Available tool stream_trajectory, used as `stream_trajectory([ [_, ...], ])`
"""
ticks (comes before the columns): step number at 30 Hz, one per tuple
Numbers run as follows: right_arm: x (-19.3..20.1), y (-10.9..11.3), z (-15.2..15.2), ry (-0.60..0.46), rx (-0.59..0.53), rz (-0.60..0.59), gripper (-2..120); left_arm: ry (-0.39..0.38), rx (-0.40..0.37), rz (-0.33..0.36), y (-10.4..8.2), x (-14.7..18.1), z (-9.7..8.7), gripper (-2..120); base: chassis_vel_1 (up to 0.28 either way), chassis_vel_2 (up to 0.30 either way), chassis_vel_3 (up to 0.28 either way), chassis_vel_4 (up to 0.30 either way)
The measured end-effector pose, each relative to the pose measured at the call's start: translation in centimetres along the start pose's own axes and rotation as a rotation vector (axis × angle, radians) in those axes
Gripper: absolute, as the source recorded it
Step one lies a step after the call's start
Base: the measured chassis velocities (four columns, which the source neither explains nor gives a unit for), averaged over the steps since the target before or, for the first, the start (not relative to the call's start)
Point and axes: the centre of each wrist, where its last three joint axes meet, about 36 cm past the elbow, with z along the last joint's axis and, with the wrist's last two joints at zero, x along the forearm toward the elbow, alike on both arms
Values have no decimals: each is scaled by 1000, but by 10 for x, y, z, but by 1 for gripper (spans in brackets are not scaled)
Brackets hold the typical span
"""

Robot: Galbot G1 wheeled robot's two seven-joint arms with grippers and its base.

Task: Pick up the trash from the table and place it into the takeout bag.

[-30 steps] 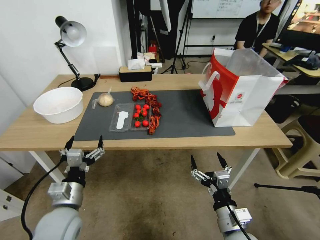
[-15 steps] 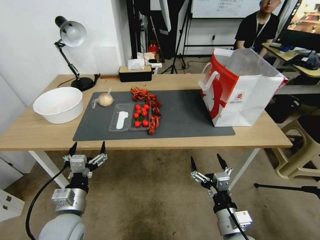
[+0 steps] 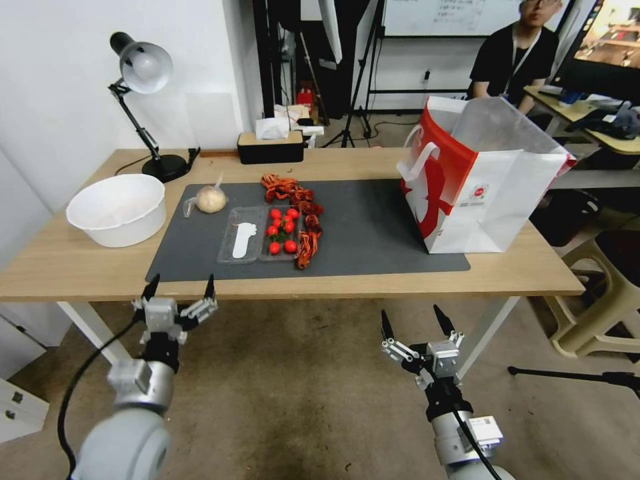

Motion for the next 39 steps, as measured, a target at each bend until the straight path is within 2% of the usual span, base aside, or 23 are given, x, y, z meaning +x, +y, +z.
stream_trajectory([
  [2, -2, 0, 0, 2, -1, 1, 100, -3, 4, 30, 6, -17, -13, 100, 0, 0, 0, 0],
  [3, -2, 0, 0, 2, -1, 1, 100, -3, 4, 30, 6, -17, -13, 100, 0, 0, 0, 0],
  [6, -2, -1, 0, 5, 0, 3, 100, 4, -19, 96, 16, -52, -26, 100, 0, 0, 0, 0],
  [7, -2, -1, 0, 5, 0, 3, 100, 4, -19, 96, 16, -52, -26, 100, 0, 0, 0, 0],
  [10, -2, -1, 0, 6, 3, 4, 100, 30, -19, 132, 28, -84, -34, 100, 0, 0, 0, 0],
  [11, -2, -1, 0, 6, 3, 4, 100, 30, -19, 132, 28, -84, -34, 100, 0, 0, 0, 0],
  [14, -3, 0, 0, 3, 14, -6, 100, 52, -9, 149, 44, -130, -54, 100, 0, 0, 0, 0],
  [15, -3, 0, 0, 3, 14, -6, 100, 52, -9, 149, 44, -130, -54, 100, 0, 0, 0, 0],
  [18, -1, 1, 1, 7, 17, -6, 100, 72, -20, 166, 56, -179, -77, 100, 0, 0, 0, 0],
  [22, -1, 1, 1, 7, 17, -3, 100, 90, -44, 178, 57, -202, -83, 100, 0, 0, 0, 0],
  [25, -1, 2, 3, 9, 17, 1, 100, 171, -96, 191, 44, -241, -89, 100, 0, 0, 0, 0],
  [26, -1, 2, 3, 9, 17, 1, 100, 171, -96, 191, 44, -241, -89, 100, 0, 0, 0, 0],
  [29, 0, 1, 3, 13, 20, 4, 100, 243, -126, 171, 36, -270, -90, 100, 0, 0, 0, 0],
  [30, 0, 1, 3, 13, 20, 4, 100, 243, -126, 171, 36, -270, -90, 100, 0, 0, 0, 0],
  [34, 3, -3, 4, 19, 28, 13, 100, 325, -149, 137, 32, -307, -94, 100, 0, 0, 0, 0],
  [39, 3, -6, 3, 18, 32, 18, 100, 401, -172, 124, 33, -327, -96, 100, 0, 0, 0, 0],
])
